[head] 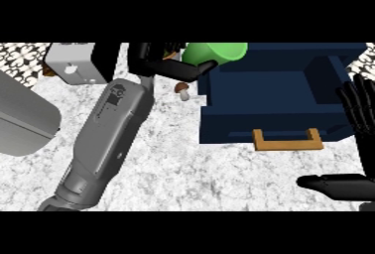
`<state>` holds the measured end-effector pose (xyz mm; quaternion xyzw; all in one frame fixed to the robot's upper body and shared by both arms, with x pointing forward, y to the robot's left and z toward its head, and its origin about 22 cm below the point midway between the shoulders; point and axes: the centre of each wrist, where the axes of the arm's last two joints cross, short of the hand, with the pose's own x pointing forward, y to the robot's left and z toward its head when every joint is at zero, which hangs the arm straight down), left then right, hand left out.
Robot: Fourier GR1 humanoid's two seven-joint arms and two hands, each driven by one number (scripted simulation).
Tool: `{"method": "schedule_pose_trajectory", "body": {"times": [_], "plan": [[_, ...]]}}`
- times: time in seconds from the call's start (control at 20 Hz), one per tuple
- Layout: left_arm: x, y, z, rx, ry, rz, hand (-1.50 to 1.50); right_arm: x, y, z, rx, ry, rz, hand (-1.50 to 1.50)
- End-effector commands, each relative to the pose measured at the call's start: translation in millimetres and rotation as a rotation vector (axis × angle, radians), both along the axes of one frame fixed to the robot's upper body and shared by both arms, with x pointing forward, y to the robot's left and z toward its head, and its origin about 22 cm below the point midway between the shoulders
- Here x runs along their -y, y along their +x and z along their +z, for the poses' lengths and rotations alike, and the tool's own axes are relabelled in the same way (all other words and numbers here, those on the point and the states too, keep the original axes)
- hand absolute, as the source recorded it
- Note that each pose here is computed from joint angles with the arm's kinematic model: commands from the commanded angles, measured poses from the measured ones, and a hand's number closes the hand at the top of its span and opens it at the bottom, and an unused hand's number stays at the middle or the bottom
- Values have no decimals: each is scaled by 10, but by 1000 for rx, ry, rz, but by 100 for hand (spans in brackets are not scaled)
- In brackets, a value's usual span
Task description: Pick up the cup, place it into the drawer and close the drawer
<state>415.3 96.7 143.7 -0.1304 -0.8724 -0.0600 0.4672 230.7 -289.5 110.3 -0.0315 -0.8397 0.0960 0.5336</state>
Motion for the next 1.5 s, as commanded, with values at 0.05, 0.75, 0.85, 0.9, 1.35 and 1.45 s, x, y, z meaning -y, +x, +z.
{"method": "schedule_pose_trajectory", "body": {"times": [0.05, 0.75, 0.85, 0.9, 1.35, 1.45], "plan": [[326, 72, 278, -56, 26, 20, 150, 118, 228, 2, 19, 6, 8, -150], [711, 145, 52, -172, 118, 59, 150, -61, 27, -97, 3, 1, 40, -150], [734, 175, 95, -205, 125, 29, 150, -68, 119, 52, 25, 6, 26, -150], [688, 138, -105, -192, 129, 37, 150, 24, 79, 124, 9, -18, 37, -150], [833, 111, -122, -258, 305, 70, -150, 41, 298, 61, 24, 4, 55, -150], [814, 115, -186, -280, 357, 69, -150, 1, 256, 94, 19, -18, 53, -150]]}}
